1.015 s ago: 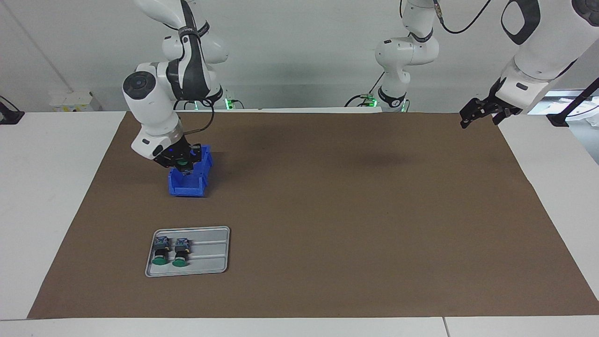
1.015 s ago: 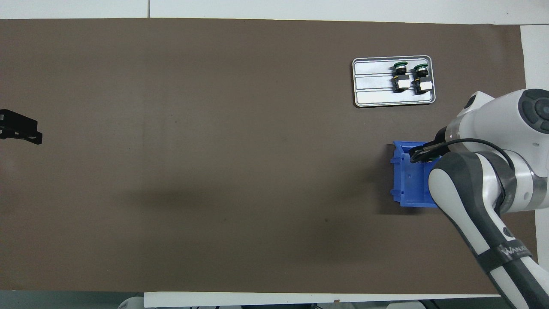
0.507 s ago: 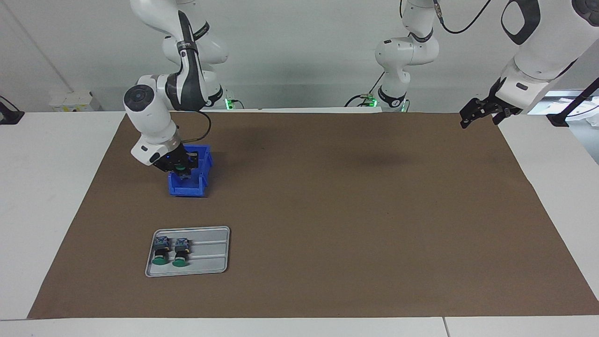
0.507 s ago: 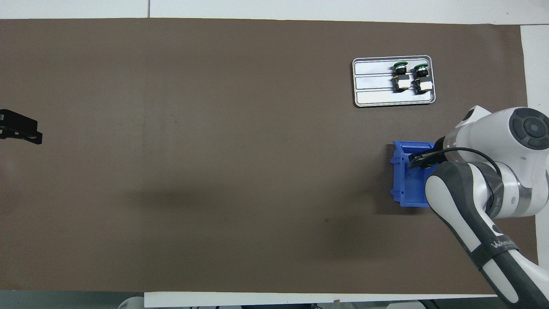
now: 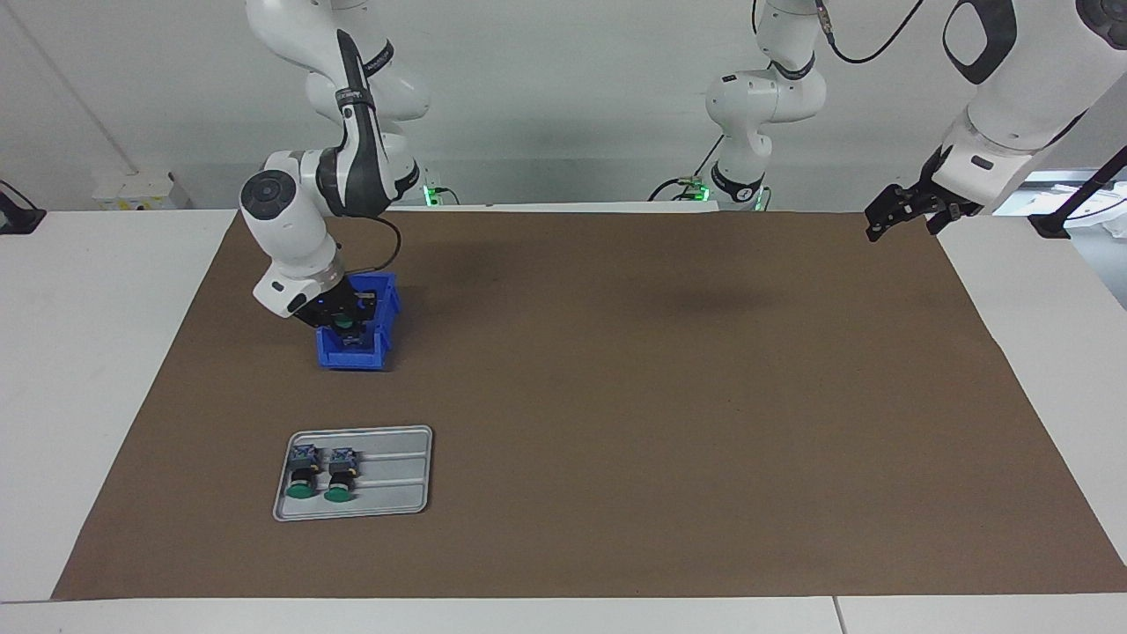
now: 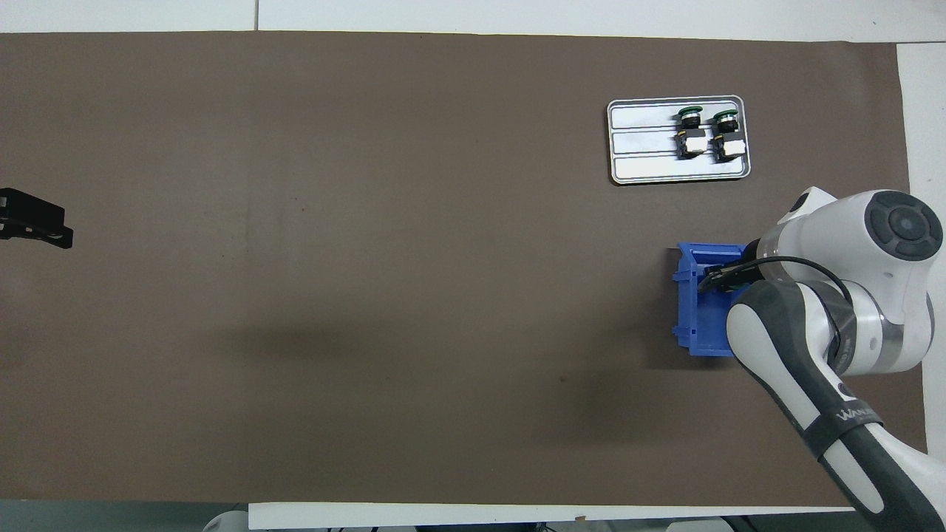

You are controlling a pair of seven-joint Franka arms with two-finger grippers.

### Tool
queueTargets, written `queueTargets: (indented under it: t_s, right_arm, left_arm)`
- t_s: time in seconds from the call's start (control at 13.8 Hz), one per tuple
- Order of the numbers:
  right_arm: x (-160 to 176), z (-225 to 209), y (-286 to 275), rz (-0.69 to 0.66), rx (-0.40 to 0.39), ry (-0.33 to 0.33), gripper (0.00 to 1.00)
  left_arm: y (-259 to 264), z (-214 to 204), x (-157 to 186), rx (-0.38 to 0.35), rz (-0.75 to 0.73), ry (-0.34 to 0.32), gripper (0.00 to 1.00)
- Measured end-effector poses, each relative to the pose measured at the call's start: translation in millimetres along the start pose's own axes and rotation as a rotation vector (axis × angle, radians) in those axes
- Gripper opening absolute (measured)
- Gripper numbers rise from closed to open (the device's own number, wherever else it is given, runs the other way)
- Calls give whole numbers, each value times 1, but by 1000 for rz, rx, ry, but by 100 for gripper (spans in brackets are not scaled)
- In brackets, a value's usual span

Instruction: Place and press button with both arms

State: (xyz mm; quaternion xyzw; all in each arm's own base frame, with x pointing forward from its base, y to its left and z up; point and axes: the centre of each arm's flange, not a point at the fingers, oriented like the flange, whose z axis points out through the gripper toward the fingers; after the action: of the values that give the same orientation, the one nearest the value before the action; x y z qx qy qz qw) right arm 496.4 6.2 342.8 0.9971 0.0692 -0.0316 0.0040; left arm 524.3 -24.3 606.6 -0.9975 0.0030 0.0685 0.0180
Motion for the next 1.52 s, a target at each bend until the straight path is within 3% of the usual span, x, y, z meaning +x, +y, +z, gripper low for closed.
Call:
queueTargets:
  t_s: [0.14, 0.29, 0.36, 0.43, 0.65, 0.94, 1.16, 1.52]
  right_arm:
    - [1, -2, 0, 0, -1, 4, 50]
    - [5, -13, 1, 0, -1, 6, 69]
    - [9, -24, 1, 1, -1, -2, 69]
    - [13, -39, 2, 1, 0, -11, 74]
    - [23, -107, 2, -1, -4, -8, 99]
    - [18, -214, -3, -5, -9, -2, 99]
    - [6, -270, -1, 2, -6, -25, 99]
    - [6, -269, 41, 81, 8, -52, 99]
  left_arm:
    - [0, 0, 0, 0, 0, 0, 100]
    - [0, 0, 0, 0, 0, 0, 100]
    - [0, 0, 0, 0, 0, 0, 100]
    - [0, 0, 0, 0, 0, 0, 100]
    - [0, 0, 0, 0, 0, 0, 100]
    - [0, 0, 0, 0, 0, 0, 100]
    - [0, 0, 0, 0, 0, 0, 100]
    - [0, 0, 0, 0, 0, 0, 100]
